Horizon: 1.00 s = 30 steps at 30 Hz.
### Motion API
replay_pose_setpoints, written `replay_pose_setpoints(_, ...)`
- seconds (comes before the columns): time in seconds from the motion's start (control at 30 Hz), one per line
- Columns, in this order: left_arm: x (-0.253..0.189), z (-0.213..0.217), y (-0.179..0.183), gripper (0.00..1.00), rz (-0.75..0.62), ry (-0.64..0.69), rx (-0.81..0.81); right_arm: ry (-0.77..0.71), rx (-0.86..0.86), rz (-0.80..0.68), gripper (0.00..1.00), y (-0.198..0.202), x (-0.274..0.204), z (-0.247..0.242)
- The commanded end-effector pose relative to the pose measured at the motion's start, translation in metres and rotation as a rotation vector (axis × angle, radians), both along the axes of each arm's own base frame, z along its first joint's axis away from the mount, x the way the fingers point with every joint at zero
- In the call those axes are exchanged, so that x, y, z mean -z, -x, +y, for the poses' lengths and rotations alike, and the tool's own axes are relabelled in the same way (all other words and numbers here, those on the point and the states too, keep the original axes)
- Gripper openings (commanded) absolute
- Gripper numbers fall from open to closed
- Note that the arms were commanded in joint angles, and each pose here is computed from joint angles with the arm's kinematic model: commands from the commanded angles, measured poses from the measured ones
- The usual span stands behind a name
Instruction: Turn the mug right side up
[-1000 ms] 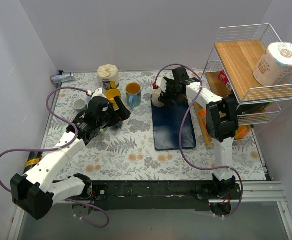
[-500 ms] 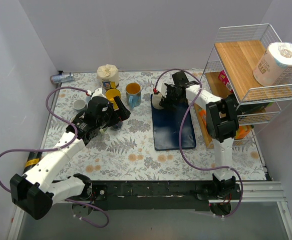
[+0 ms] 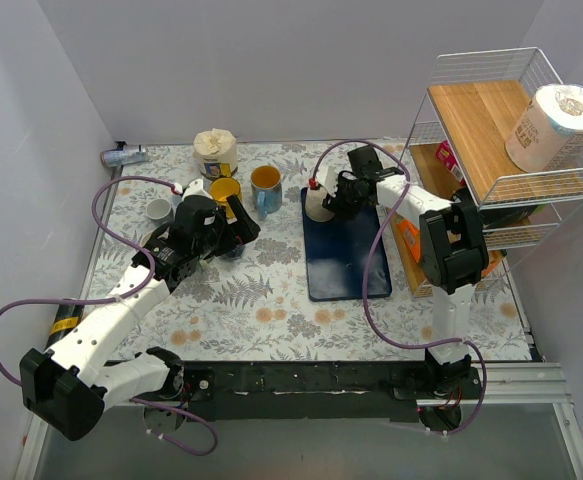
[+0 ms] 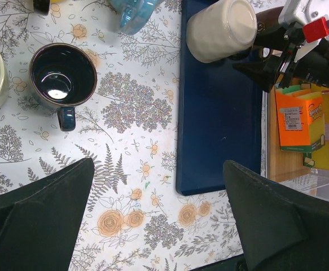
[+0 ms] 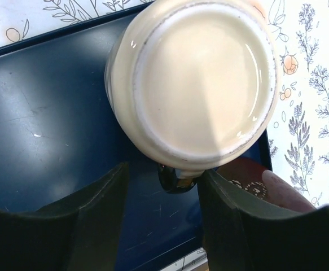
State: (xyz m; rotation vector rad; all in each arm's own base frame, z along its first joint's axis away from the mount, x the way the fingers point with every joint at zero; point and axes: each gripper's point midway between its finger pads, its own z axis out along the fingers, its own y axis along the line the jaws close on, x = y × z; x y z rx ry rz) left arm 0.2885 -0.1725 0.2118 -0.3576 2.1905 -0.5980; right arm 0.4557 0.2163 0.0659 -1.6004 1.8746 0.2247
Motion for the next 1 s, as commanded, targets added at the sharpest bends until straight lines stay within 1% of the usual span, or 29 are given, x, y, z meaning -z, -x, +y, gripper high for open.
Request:
replay_pose_setpoints(0.0, -0.007, 0.001, 0.003, 0.98, -0.026, 0.011, 0.002, -0.011, 0.007, -0.060, 0.58, -0.005, -0.015, 0.006)
replay_pose_setpoints(0.13, -0.006, 0.001, 0.003, 0.98, -0.024, 0.010, 0.004, -0.008, 0.022, -0.076, 0.57, -0.009, -0.010, 0.007)
replay_pose_setpoints(0.23, -0.004, 0.001, 0.003, 0.98, -0.020, 0.007, 0.003, -0.010, 0.037, -0.106, 0.54, -0.015, -0.010, 0.008)
replay_pose_setpoints(0.27, -0.005, 0.001, 0.003, 0.98, -0.020, 0.006, 0.001, -0.010, 0.041, -0.119, 0.52, -0.018, -0.011, 0.008)
replay_pose_setpoints(0.33, -0.005, 0.001, 0.003, 0.98, -0.019, 0.005, 0.002, -0.004, 0.053, -0.128, 0.44, -0.022, -0.009, 0.008)
replay_pose_setpoints(0.37, -0.006, 0.001, 0.002, 0.98, -0.021, 0.008, 0.001, 0.005, 0.065, -0.142, 0.31, -0.026, -0.010, 0.006)
replay_pose_setpoints(0.47, -0.007, 0.001, 0.001, 0.98, -0.023, 0.004, 0.000, 0.028, 0.088, -0.154, 0.02, -0.030, -0.010, 0.005)
replay_pose_setpoints(0.7, -0.010, -0.001, 0.000, 0.98, -0.032, 0.006, 0.007, 0.033, 0.107, -0.152, 0.01, -0.023, -0.013, 0.000)
replay_pose_setpoints(0.8, -0.012, -0.002, 0.000, 0.98, -0.040, 0.010, 0.011, -0.012, 0.148, -0.137, 0.01, -0.019, -0.027, 0.001)
replay_pose_setpoints(0.87, -0.015, -0.002, -0.001, 0.98, -0.050, 0.015, 0.011, -0.044, 0.169, -0.084, 0.01, -0.010, -0.033, 0.005)
replay_pose_setpoints(0.9, -0.016, -0.002, -0.001, 0.98, -0.056, 0.018, 0.015, -0.093, 0.224, -0.065, 0.01, -0.013, -0.047, 0.009)
replay_pose_setpoints(0.97, -0.018, -0.003, -0.001, 0.98, -0.067, 0.026, 0.018, -0.131, 0.269, 0.024, 0.01, -0.003, -0.050, 0.013)
